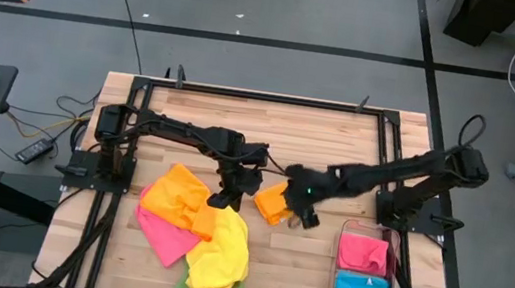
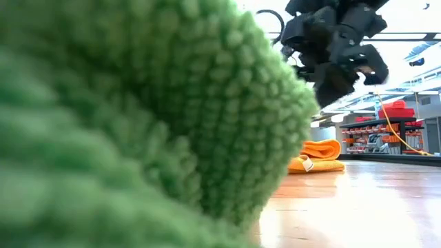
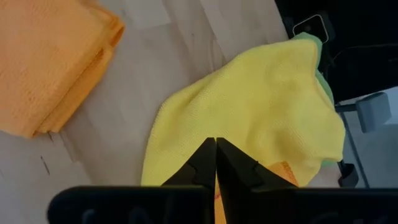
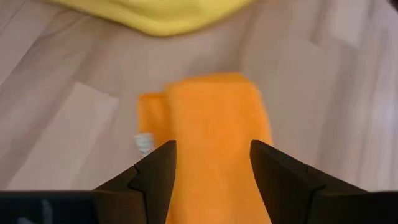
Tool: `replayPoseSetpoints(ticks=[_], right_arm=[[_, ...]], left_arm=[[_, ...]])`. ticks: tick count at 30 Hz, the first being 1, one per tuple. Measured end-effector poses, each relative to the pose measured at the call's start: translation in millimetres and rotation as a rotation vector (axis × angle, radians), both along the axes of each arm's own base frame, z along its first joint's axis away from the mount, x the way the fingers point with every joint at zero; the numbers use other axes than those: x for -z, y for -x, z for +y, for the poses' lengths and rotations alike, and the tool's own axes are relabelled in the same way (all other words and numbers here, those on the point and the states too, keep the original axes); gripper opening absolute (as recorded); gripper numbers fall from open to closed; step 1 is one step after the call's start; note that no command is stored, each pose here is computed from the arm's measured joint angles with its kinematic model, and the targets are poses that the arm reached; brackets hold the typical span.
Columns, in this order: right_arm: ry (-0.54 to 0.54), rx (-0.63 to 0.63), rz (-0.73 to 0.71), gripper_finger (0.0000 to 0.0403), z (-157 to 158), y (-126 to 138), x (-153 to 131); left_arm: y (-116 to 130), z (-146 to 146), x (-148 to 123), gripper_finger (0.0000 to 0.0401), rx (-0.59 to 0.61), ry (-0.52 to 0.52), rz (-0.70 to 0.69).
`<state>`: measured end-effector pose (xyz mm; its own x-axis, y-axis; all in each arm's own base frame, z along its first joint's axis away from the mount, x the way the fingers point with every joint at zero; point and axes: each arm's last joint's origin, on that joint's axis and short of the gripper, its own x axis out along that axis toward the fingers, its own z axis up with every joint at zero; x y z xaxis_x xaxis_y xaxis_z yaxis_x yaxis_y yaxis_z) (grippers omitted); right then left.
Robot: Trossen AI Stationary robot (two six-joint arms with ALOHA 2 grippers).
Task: Fold microfiber towels
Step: Fold the orange towel
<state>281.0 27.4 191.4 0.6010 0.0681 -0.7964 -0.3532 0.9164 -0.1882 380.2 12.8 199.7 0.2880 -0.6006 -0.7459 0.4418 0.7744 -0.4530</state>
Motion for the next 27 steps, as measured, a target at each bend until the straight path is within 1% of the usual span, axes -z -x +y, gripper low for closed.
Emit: replayPoseSetpoints(ticks=[2,5,10,14,18,21,27], right_arm=[[0.051,-0.035,-0.034,0.0213,8.7,1.7,5.2],[0.103,-0.035,-0.06,0.0213,14.9,3.0,7.8],[0.112,-0.048,-0.044,0.0213,19.4,8.6,17.7],[0.113,-0.049,-0.056,0.0213,19.8,14.7,29.1],[0.142,-0.067,-0.095,0.0213,24.0,17.2,33.7],[0.18,-0.079,-0.089,0.0213,24.2,20.8,38.4],[0.192,-0.084,-0.094,0.0213,24.1,18.9,41.7]], left_arm=[[0.4,-0.1,0.3,0.0012,-0.021,-0.003,0.021],[0.6,-2.5,0.6,0.001,-0.038,0.001,0.041],[0.1,-8.9,0.6,0.0024,-0.039,-0.002,0.051],[-0.1,-12.7,1.2,0.003,-0.039,-0.036,0.052],[-0.2,-14.2,1.4,0.0024,-0.04,-0.051,0.052],[-0.2,-14.0,1.5,0.0016,-0.044,-0.051,0.055],[-1.7,-13.8,1.1,0.001,-0.069,-0.05,0.055]])
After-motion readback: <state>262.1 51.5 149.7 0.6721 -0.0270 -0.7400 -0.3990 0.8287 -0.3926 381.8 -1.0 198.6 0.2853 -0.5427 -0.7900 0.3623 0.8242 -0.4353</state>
